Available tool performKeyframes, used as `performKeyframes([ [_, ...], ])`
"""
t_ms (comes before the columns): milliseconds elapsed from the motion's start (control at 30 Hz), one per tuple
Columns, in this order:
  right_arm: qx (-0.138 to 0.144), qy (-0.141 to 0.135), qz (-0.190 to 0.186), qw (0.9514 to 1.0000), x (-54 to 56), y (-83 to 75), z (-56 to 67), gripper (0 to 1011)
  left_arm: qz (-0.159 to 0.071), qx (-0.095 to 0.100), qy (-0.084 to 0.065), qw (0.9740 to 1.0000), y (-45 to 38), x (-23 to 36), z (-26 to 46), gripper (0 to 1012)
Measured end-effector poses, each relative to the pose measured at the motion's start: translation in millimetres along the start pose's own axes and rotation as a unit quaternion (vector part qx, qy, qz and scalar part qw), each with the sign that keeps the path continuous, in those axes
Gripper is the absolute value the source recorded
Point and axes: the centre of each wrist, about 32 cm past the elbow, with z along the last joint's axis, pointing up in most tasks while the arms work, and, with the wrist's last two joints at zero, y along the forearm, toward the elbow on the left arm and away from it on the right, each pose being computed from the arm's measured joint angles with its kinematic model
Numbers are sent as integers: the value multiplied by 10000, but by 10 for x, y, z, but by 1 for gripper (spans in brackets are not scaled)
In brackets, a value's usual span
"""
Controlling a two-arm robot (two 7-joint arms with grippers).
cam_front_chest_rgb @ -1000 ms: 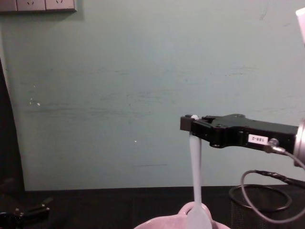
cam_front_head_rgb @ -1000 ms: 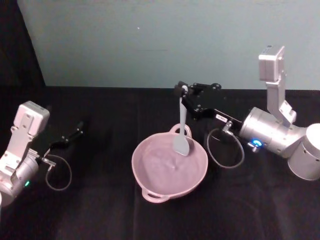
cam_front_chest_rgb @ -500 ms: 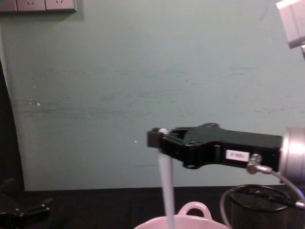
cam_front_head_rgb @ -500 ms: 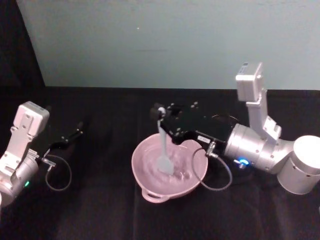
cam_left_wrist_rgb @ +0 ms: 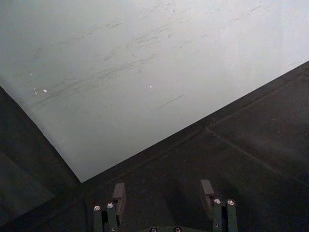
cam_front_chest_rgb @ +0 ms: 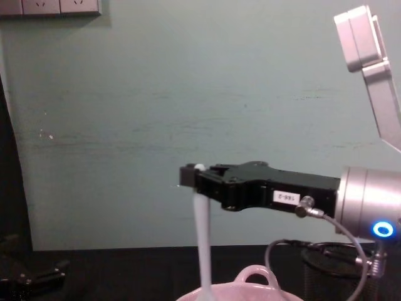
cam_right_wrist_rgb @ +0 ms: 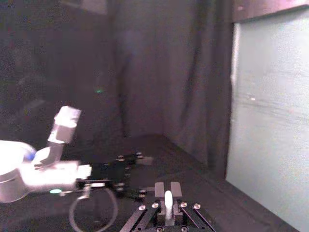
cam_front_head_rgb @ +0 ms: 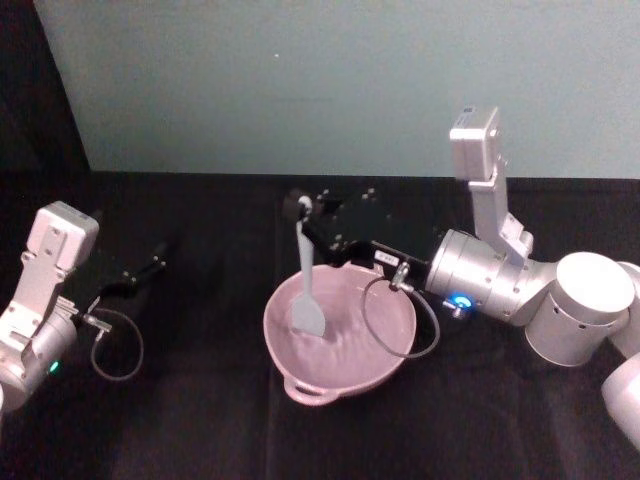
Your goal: Use the one hand to pick up the spoon and stir the clear water in the bowl.
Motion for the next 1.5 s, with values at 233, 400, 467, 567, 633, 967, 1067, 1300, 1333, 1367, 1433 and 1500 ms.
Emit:
performKeyframes([
  [233, 36, 108, -472, 9988, 233, -128, -49, 84, 0, 0, 0, 10000, 0, 0, 0, 1005],
  [400, 34, 79, -726, 9973, 301, -268, -29, 84, 0, 0, 0, 10000, 0, 0, 0, 1005],
  [467, 37, 41, -797, 9968, 307, -336, -6, 84, 0, 0, 0, 10000, 0, 0, 0, 1005],
  [567, 28, 3, -823, 9966, 282, -394, 20, 84, 0, 0, -1, 10000, 0, 0, 0, 1005],
  [633, 11, -24, -808, 9967, 247, -427, 38, 84, 0, 0, 0, 10000, 0, 0, 0, 1005],
  [967, -51, 4, -357, 9993, -31, -347, 51, 84, 0, 0, 0, 10000, 0, 0, 0, 1005],
  [1067, -63, 69, -71, 9999, -156, -241, 27, 84, 0, 0, 0, 10000, 0, 0, 0, 1005],
  [1300, -2, 92, 291, 9995, -293, -60, 34, 84, 0, 0, 0, 10000, 0, 0, 0, 1005],
  [1333, 6, 87, 302, 9995, -286, -38, 35, 84, 0, 0, 0, 10000, 0, 0, 0, 1005],
  [1367, 6, 87, 302, 9995, -286, -38, 35, 84, 0, 0, 0, 10000, 0, 0, 0, 1005],
  [1433, 10, 79, 282, 9996, -253, -17, 29, 84, 0, 0, 0, 10000, 0, 0, 0, 1005],
  [1500, 14, 77, 236, 9997, -205, -1, 16, 84, 0, 0, 0, 10000, 0, 0, 0, 1005],
])
